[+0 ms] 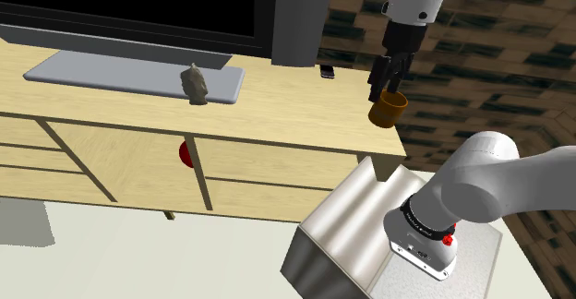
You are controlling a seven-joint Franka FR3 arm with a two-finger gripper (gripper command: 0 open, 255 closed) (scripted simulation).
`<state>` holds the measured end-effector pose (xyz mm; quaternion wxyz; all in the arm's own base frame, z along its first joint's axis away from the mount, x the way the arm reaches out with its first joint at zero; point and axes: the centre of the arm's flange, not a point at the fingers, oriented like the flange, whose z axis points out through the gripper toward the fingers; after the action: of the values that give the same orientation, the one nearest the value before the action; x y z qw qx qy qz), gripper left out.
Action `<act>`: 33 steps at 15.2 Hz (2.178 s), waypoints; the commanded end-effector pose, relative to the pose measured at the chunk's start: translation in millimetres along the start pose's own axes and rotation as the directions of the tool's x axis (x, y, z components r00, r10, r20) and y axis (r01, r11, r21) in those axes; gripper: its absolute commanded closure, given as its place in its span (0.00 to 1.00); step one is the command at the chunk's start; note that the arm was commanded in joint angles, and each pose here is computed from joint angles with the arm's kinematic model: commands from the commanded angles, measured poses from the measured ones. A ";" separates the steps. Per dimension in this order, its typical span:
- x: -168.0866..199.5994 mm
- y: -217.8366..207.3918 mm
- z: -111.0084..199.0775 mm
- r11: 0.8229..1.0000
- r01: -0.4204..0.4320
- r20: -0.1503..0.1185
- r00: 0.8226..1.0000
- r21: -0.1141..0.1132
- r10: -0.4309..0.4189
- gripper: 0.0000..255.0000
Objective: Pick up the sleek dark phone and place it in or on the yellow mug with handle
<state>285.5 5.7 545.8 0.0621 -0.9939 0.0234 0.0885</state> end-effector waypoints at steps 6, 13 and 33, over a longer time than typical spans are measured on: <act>54.8 26.6 13.6 0.997 -0.079 -0.026 0.997 0.002 0.079 0.00; 128.2 71.0 30.4 0.982 -0.189 -0.061 0.980 0.008 0.189 0.00; 308.3 239.2 65.4 0.874 -0.483 -0.156 0.861 0.045 0.484 0.00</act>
<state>555.7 -227.7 403.1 0.0392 -0.9621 0.2689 0.0227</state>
